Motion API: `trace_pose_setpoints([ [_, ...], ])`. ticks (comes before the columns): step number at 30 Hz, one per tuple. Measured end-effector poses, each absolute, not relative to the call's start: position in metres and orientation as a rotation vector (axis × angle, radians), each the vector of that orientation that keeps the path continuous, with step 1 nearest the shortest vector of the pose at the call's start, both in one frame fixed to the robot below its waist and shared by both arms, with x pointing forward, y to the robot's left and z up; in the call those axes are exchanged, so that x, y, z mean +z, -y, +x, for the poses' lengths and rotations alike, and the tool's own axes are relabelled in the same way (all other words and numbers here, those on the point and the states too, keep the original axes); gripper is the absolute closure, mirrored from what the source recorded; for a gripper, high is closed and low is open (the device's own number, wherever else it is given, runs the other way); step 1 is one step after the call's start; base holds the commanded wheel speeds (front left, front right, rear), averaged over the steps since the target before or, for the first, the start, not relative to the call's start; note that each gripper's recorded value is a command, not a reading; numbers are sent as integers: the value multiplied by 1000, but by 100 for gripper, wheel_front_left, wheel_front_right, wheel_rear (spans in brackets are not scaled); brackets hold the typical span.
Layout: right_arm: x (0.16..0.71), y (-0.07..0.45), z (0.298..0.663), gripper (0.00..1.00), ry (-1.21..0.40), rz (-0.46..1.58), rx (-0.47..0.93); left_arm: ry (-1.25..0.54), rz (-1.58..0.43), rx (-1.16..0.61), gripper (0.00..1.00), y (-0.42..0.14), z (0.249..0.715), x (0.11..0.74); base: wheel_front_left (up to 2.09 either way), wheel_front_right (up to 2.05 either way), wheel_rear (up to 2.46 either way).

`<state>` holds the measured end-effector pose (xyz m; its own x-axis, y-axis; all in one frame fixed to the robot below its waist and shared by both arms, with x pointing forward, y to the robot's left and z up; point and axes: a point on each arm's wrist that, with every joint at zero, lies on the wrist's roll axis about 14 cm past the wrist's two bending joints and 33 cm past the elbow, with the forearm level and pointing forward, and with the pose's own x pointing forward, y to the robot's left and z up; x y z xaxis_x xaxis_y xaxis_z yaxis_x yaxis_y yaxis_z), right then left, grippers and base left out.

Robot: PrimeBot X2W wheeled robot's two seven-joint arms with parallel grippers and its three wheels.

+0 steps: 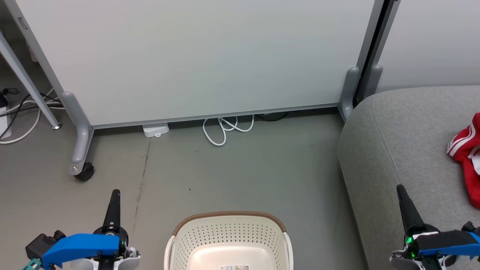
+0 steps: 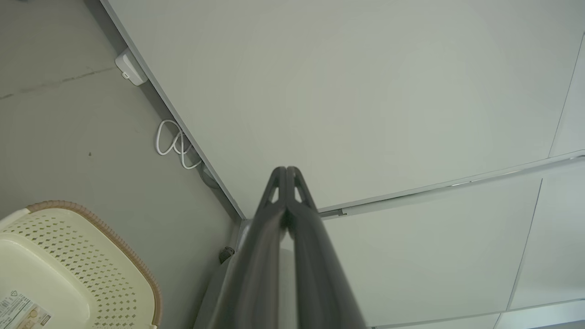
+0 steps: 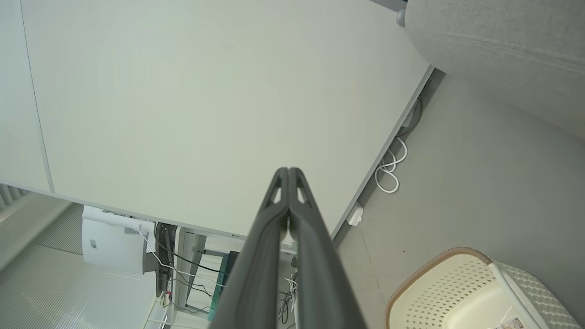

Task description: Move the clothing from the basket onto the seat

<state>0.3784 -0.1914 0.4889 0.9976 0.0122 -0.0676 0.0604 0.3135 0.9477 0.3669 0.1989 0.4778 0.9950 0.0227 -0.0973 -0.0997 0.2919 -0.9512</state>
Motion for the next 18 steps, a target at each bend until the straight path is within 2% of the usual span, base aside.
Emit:
trace_pose_setpoints([
  [18,497,195,383,100,-40,1404,-21,-40,-1414,54,100,-200,377,490,0,0,0],
])
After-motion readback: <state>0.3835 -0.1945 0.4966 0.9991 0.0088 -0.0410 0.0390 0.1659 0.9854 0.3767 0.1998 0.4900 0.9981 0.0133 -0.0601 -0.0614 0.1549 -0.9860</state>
